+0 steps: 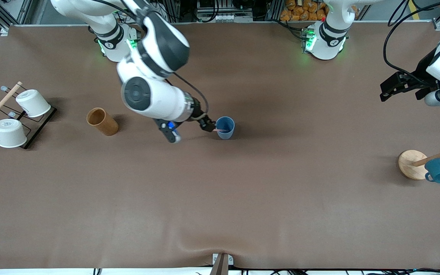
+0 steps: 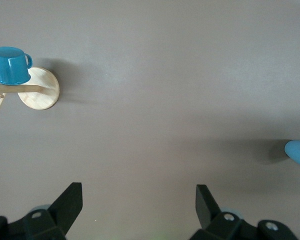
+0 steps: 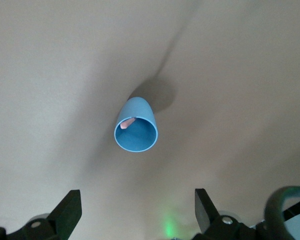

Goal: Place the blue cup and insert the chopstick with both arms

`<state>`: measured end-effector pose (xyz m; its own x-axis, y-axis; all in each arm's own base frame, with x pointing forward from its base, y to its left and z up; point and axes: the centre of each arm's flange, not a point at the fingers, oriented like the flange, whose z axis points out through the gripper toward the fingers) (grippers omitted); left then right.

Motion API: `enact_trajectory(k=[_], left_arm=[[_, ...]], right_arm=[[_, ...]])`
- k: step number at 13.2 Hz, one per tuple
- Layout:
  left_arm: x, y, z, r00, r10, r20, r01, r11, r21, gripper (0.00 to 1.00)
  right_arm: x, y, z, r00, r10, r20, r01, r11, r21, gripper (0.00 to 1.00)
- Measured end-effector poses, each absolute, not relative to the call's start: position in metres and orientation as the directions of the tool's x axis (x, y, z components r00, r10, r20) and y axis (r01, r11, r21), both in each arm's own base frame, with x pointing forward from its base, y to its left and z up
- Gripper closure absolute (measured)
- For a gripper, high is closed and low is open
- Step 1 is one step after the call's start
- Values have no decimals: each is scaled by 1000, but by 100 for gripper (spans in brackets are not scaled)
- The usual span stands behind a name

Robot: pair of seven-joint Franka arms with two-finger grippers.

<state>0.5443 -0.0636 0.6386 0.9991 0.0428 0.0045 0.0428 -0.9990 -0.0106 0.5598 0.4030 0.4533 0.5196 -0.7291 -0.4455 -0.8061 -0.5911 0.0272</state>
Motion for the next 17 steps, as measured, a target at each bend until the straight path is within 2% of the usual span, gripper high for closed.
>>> enact_trajectory(k=[7,17], left_arm=[[544,-64,639,999,43,5,43,-999,-11,0],[543,-69,641,999,34,10,34,-999,-10,0]], right_arm=[[575,346,494,496,-747,-442,-821,-569,41,0],[594,230,540,600,-650,-466,-738,-675,-8,0]])
